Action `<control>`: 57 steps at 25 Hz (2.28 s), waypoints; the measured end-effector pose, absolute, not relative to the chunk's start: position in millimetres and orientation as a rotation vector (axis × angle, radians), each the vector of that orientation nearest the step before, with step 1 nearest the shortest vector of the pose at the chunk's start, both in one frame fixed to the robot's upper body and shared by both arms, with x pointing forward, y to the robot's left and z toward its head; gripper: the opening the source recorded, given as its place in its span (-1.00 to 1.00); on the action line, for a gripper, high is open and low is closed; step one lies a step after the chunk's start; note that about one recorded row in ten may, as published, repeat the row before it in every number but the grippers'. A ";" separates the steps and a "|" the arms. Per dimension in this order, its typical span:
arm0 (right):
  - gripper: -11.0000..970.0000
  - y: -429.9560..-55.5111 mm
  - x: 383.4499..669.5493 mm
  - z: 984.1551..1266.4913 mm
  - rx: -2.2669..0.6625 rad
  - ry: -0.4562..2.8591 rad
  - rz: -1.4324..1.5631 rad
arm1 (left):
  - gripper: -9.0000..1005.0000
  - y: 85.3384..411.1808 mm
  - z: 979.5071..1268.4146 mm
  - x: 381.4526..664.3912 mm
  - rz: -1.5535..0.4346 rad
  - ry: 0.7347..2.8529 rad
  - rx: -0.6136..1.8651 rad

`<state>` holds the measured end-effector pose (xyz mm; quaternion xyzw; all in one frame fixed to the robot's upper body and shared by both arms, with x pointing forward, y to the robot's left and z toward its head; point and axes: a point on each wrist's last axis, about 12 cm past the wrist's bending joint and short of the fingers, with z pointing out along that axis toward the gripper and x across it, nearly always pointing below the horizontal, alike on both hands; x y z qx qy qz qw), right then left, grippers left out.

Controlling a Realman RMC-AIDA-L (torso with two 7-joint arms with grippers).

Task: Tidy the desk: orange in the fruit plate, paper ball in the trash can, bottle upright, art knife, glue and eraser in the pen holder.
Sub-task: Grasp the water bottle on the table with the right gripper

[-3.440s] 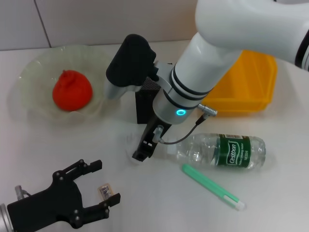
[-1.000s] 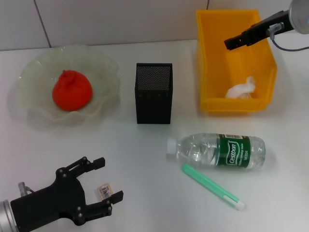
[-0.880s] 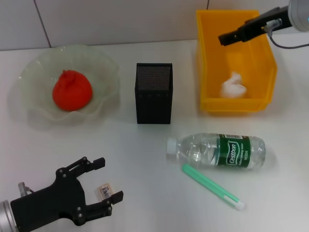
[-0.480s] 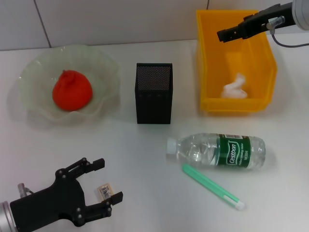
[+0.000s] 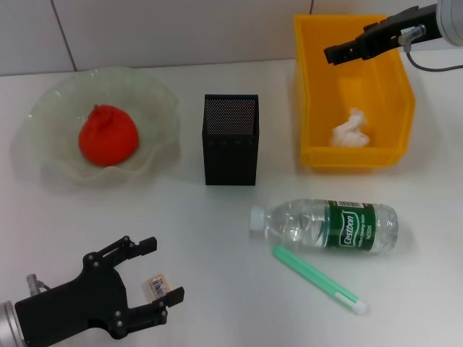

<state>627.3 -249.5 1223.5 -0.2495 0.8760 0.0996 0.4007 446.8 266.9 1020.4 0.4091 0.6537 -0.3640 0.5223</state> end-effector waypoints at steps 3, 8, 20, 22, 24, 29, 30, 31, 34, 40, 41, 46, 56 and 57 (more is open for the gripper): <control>0.75 -249.1 627.0 1223.5 -0.637 2.217 0.252 | 0.69 266.9 1020.4 446.9 -0.872 1.565 0.980; 0.75 -248.3 626.5 1224.9 -0.642 2.212 0.254 | 0.69 266.9 1020.5 446.9 -0.872 1.565 0.980; 0.75 -245.3 621.2 1231.4 -0.664 2.199 0.270 | 0.69 266.3 1020.4 446.8 -0.873 1.565 0.979; 0.75 -242.6 617.1 1236.9 -0.682 2.190 0.296 | 0.69 266.4 1020.4 446.8 -0.873 1.565 0.979; 0.75 -239.2 612.3 1241.4 -0.710 2.188 0.326 | 0.69 266.8 1020.5 446.8 -0.874 1.566 0.978; 0.75 -229.4 597.7 1249.8 -0.823 2.196 0.405 | 0.69 267.1 1020.3 446.2 -0.874 1.566 0.978; 0.75 -227.8 594.9 1251.7 -0.844 2.198 0.416 | 0.69 267.1 1020.3 446.3 -0.874 1.566 0.979; 0.75 -225.5 590.0 1255.0 -0.879 2.201 0.428 | 0.69 267.1 1020.3 446.3 -0.874 1.566 0.979; 0.75 -224.0 585.3 1258.3 -0.915 2.207 0.432 | 0.69 267.0 1020.4 446.4 -0.873 1.566 0.979; 0.75 -218.4 573.0 1268.8 -1.048 2.237 0.437 | 0.69 266.9 1020.8 447.2 -0.872 1.564 0.980; 0.75 -217.0 571.8 1269.9 -1.073 2.241 0.439 | 0.69 266.8 1020.9 447.3 -0.872 1.563 0.980; 0.75 -206.7 567.9 1269.4 -1.253 2.252 0.455 | 0.69 266.2 1020.8 447.4 -0.874 1.562 0.981; 0.74 -182.2 577.2 1246.8 -1.605 2.236 0.407 | 0.69 268.7 1022.1 444.2 -0.891 1.559 0.963; 0.74 -180.1 578.9 1244.2 -1.621 2.246 0.390 | 0.69 268.8 1022.2 443.6 -0.893 1.556 0.963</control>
